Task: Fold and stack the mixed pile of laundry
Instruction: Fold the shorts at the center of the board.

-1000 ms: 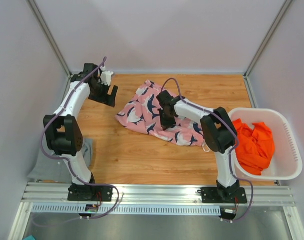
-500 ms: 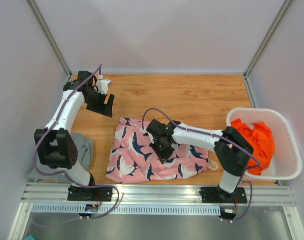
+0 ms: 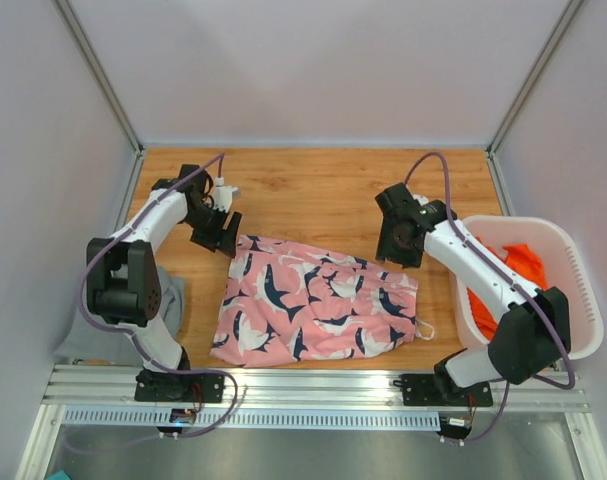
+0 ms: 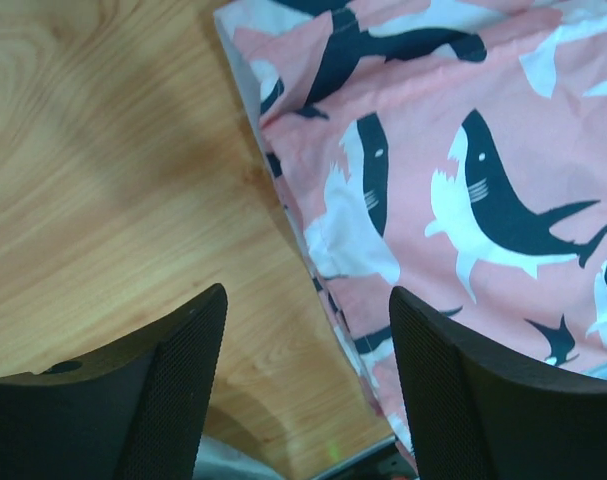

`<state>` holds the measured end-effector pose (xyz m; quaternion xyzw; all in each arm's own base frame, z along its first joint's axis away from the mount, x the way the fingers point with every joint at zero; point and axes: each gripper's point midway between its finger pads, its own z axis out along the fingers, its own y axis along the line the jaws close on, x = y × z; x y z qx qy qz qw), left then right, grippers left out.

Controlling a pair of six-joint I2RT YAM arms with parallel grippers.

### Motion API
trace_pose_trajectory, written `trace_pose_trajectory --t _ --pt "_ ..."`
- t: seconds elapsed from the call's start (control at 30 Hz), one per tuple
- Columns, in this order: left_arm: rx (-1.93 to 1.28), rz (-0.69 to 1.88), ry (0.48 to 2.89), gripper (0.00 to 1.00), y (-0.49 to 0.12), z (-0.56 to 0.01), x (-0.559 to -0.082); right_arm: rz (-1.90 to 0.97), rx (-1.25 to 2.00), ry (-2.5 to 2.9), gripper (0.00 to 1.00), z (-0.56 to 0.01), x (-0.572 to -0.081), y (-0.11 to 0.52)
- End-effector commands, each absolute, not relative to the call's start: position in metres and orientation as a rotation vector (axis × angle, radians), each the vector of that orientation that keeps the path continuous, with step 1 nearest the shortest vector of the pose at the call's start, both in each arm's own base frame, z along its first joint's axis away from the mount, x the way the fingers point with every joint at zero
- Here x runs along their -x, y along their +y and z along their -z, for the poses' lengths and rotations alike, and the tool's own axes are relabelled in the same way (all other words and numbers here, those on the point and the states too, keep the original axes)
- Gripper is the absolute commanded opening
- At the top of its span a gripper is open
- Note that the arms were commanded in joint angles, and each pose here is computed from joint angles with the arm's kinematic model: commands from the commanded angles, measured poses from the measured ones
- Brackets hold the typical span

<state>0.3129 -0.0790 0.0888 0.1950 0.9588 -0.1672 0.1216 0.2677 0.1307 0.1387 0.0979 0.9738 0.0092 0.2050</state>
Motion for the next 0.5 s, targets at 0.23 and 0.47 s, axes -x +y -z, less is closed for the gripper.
trace_pose_trajectory --t 0.23,0.47 --pt "-0.572 0.448 2.793 0.61 -0.103 -0.044 -0.35 0.143 -0.654 2.65 0.63 -0.1 -0.253 0.07" --pt "-0.575 0.48 2.815 0.48 -0.106 -0.04 -0.343 0.072 -0.669 2.685 0.62 -0.072 -0.25 0.074"
